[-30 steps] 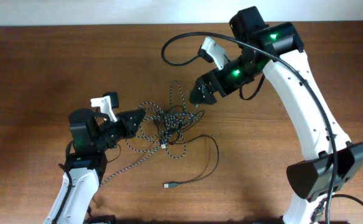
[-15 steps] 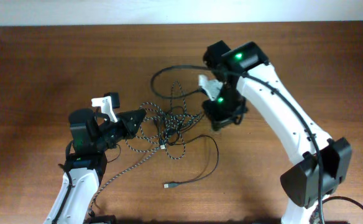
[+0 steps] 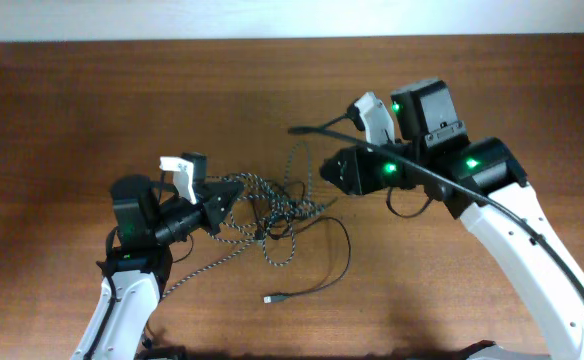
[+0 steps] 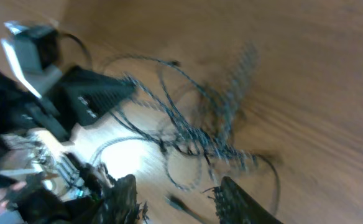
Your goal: Untangle cables
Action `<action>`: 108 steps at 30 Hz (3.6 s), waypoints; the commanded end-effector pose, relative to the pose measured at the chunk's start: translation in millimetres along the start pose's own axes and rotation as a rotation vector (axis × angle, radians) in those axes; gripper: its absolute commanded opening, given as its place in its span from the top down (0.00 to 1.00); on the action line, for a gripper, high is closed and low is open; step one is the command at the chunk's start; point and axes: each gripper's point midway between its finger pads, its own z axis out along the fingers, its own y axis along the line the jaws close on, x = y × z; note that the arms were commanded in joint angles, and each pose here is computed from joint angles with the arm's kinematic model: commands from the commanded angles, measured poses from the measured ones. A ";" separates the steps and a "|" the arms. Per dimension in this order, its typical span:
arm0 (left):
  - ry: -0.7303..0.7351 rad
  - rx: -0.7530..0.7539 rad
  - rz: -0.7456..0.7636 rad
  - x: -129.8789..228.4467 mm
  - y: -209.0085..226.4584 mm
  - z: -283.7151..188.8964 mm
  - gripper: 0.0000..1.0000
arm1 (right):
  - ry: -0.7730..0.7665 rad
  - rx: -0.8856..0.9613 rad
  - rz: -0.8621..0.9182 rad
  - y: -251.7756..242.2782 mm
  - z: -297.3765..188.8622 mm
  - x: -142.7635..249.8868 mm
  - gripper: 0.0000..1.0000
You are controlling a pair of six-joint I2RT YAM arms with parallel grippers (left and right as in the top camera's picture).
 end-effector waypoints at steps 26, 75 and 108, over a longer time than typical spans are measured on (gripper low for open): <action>-0.001 0.170 0.316 3.2 -30.6 -4.2 1.00 | 0.162 0.396 0.923 -37.5 150.1 64.7 0.96; -0.195 -0.190 -0.712 -26.6 22.3 -32.2 0.01 | 0.192 0.333 0.511 -110.4 -24.7 14.6 0.22; 0.485 -0.530 0.045 31.9 -71.6 -78.7 0.01 | 0.239 0.427 0.507 -141.7 -2.1 44.1 0.08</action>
